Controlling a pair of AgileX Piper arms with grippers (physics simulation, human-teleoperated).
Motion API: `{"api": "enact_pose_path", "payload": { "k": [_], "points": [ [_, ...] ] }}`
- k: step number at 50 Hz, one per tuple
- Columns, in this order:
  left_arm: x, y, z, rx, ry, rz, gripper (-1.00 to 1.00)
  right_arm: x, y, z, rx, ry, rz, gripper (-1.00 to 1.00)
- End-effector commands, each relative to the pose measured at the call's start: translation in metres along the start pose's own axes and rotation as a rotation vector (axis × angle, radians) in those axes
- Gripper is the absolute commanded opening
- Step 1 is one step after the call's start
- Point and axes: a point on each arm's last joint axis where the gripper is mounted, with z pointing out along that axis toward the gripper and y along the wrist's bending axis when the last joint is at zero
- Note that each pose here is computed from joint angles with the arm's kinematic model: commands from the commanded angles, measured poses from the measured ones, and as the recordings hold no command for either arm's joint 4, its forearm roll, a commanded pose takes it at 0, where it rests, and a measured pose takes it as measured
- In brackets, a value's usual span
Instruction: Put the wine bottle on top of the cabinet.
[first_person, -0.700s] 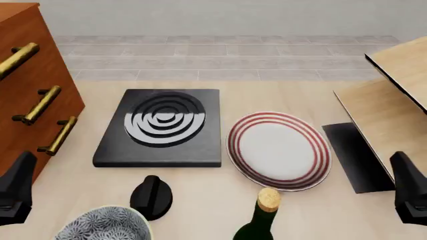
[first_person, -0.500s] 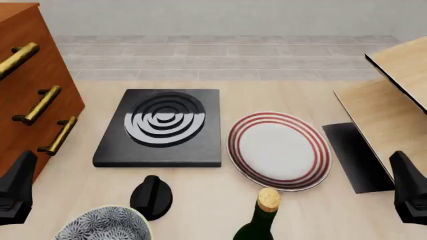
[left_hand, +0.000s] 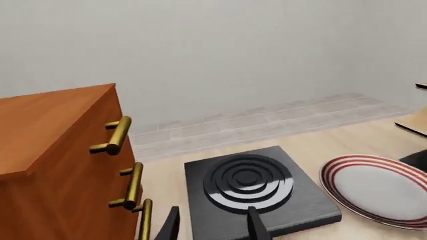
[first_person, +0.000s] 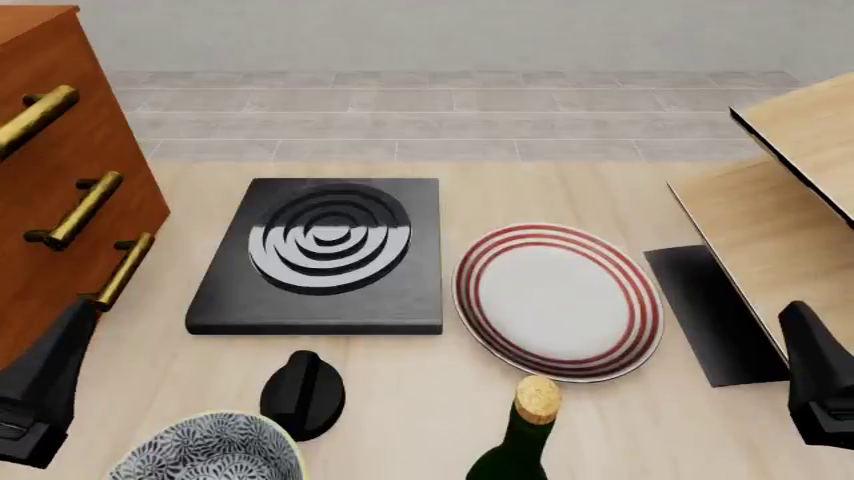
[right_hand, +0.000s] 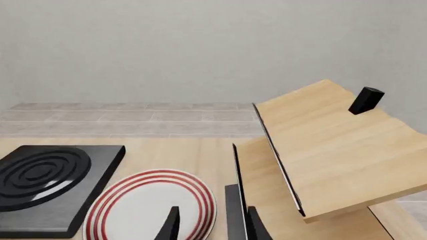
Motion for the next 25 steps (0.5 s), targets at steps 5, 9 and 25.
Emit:
{"api": "enact_pose_path", "payload": {
  "k": [5, 9, 25],
  "points": [
    [-0.012, -0.010, -0.003, 0.217, -0.010, 0.001, 1.00, 0.000, 0.000, 0.001, 0.000, 0.000, 0.000, 1.00],
    [-0.016, -0.011, -0.004, 0.264, -0.006, -0.015, 1.00, 0.000, 0.000, 0.001, 0.000, 0.000, 0.000, 1.00],
    [-0.028, -0.016, -0.009, 0.436, -0.012, -0.059, 1.00, 0.000, 0.000, 0.000, 0.000, 0.000, 0.000, 1.00]
  ]
}}
